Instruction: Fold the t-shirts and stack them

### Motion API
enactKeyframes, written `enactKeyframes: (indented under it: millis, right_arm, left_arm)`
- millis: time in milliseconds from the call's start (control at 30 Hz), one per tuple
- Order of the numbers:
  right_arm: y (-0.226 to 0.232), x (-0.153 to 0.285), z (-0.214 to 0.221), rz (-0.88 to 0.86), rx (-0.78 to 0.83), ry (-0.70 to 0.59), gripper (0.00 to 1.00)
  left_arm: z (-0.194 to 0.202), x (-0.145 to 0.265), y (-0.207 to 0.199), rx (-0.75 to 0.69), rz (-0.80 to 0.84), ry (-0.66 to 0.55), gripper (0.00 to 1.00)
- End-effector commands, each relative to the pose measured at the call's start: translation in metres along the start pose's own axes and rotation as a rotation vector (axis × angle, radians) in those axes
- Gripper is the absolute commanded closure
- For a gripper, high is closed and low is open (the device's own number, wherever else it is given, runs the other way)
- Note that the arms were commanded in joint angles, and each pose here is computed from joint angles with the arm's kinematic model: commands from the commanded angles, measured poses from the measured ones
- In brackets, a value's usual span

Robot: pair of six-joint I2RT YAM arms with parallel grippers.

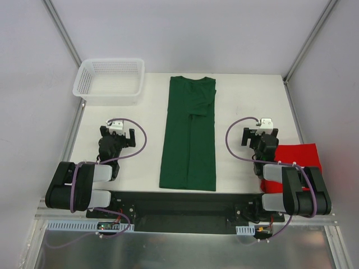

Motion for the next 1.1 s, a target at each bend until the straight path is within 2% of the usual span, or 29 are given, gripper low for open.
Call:
enactKeyframes:
  millis: [0, 533, 633, 800, 833, 867, 900, 933, 967, 1000, 1033, 1067]
  right_arm:
    - [-0.003, -0.005, -0.016, 0.009, -0.031, -0.050, 0.04]
    - [-0.004, -0.005, -0.016, 0.009, -0.030, -0.050, 0.04]
    - [-0.003, -0.005, -0.016, 0.006, -0.031, -0.049, 0.04]
    - [-0.004, -0.006, -0.021, 0.009, -0.028, -0.066, 0.04]
    - [0.001, -0.004, -0.024, -0.041, 0.009, -0.036, 0.04]
    - [0.005, -0.001, -0.031, -0.069, 0.045, 0.010, 0.04]
    - [-0.002, -0.004, -0.081, -0.065, 0.081, -0.040, 0.04]
    - [0.005, 0.012, -0.097, -0.100, 0.176, -0.017, 0.04]
    - [0.003, 0.021, -0.120, -0.090, 0.179, -0.038, 0.04]
    - [-0.016, 0.033, -0.187, -0.026, 0.111, -0.136, 0.04]
    - [-0.016, 0.047, -0.186, -0.049, 0.001, -0.032, 0.04]
    - [-0.022, 0.056, -0.205, -0.050, -0.020, -0.016, 0.04]
  left_arm:
    - [-0.009, -0.001, -0.001, 0.004, 0.024, -0.036, 0.01]
    - [-0.010, -0.002, -0.001, 0.008, 0.027, -0.033, 0.01]
    - [-0.014, -0.008, 0.015, 0.077, -0.102, -0.028, 0.01]
    - [-0.016, -0.006, 0.015, 0.073, -0.120, -0.044, 0.00]
    - [-0.024, -0.007, 0.018, 0.063, -0.174, -0.057, 0.01]
    - [-0.045, 0.000, 0.025, 0.057, -0.313, -0.087, 0.01]
    - [-0.068, -0.006, 0.006, 0.007, -0.318, -0.018, 0.01]
    - [-0.097, -0.001, -0.002, -0.013, -0.335, -0.044, 0.01]
    - [-0.122, 0.000, -0.009, -0.021, -0.333, -0.064, 0.01]
    - [-0.160, 0.005, -0.021, -0.016, -0.311, -0.042, 0.01]
    - [-0.179, 0.010, -0.028, 0.043, -0.292, -0.038, 0.01]
    - [-0.193, 0.013, -0.037, 0.086, -0.259, -0.017, 0.01]
Point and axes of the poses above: each gripper's point midway between its finger pads, its own x axis back along the fingers, its own y axis along the line the jaws close on, z = x × y, the point moved 4 cm from there along x, back along the fingers, and after that the axes turned 13 degrees about x, right-handed, at the moved point
